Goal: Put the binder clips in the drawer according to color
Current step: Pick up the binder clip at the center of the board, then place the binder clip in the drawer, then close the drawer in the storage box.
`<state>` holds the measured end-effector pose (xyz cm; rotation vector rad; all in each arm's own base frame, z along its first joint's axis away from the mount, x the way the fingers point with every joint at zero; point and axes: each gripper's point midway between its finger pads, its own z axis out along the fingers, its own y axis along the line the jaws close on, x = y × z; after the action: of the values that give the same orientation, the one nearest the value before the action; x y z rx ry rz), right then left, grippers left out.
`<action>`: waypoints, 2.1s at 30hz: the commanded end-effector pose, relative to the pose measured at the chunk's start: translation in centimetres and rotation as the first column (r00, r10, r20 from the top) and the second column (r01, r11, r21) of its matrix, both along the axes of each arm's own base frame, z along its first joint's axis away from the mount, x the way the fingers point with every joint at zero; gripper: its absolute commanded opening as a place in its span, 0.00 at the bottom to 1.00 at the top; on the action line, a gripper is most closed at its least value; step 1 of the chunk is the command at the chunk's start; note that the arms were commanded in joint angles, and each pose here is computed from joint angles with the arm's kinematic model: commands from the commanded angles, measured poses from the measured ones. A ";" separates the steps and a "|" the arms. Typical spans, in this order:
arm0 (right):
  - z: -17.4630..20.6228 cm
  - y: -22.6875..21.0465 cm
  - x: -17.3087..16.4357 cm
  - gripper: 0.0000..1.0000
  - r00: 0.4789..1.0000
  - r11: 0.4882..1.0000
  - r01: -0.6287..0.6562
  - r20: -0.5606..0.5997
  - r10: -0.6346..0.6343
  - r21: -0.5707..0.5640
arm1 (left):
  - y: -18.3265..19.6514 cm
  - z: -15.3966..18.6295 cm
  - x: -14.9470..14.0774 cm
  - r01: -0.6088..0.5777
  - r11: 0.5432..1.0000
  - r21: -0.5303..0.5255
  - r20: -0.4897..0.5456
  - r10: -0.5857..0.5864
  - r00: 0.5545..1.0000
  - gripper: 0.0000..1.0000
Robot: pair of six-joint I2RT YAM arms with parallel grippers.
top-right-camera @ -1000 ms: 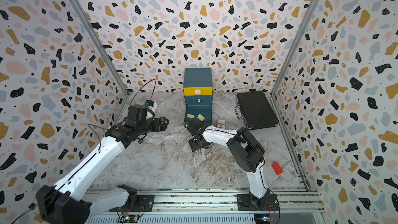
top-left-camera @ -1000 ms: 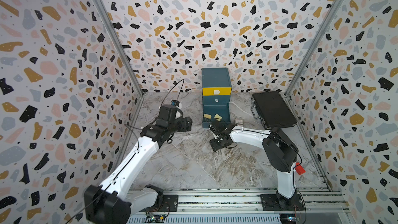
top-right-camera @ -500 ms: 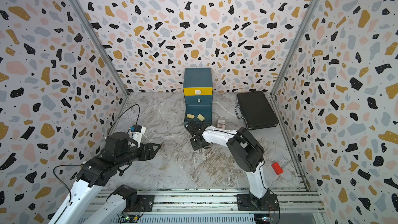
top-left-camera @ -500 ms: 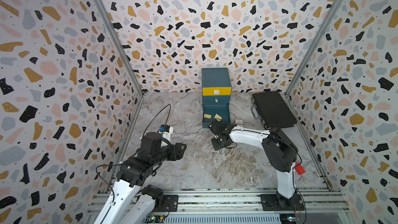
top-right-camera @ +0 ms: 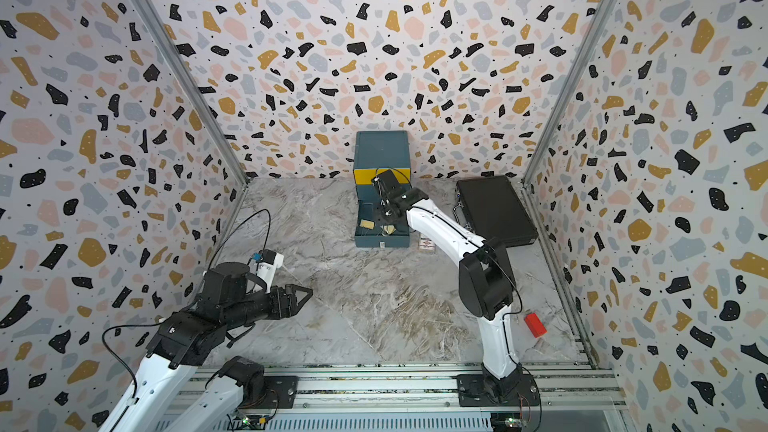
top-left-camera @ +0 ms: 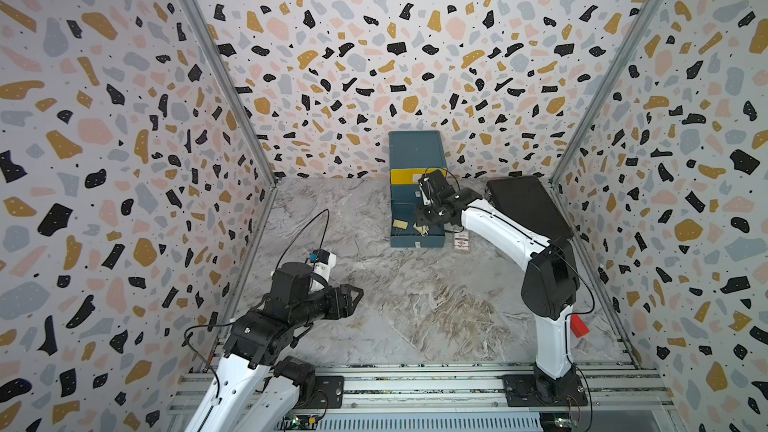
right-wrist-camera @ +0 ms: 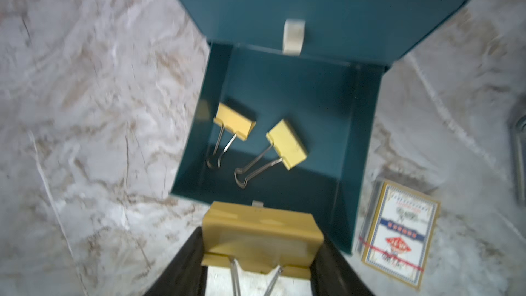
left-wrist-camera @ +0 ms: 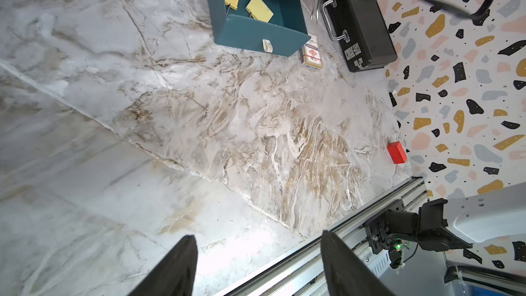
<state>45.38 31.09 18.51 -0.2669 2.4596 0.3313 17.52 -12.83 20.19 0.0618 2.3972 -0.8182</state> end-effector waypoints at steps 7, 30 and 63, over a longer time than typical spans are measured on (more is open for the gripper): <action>-2.9 -1.0 4.8 0.28 0.996 0.997 0.078 -0.029 -0.079 -0.005 | -0.9 1.2 0.3 0.041 0.998 -0.045 0.067 -0.038 0.997 0.71; -3.6 -1.5 -4.3 0.47 0.982 0.940 0.161 -0.145 -0.122 0.301 | 0.5 3.1 -0.4 -0.018 0.998 -0.059 0.189 0.029 0.982 0.69; -11.6 -1.2 5.3 0.21 0.912 0.634 0.388 -0.177 -0.371 0.669 | 0.5 1.6 0.6 -0.042 0.999 -0.032 0.124 0.045 0.991 0.67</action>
<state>48.40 29.01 3.62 0.5744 2.2441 0.9462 17.66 -12.18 21.67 0.0472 2.2818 -0.8016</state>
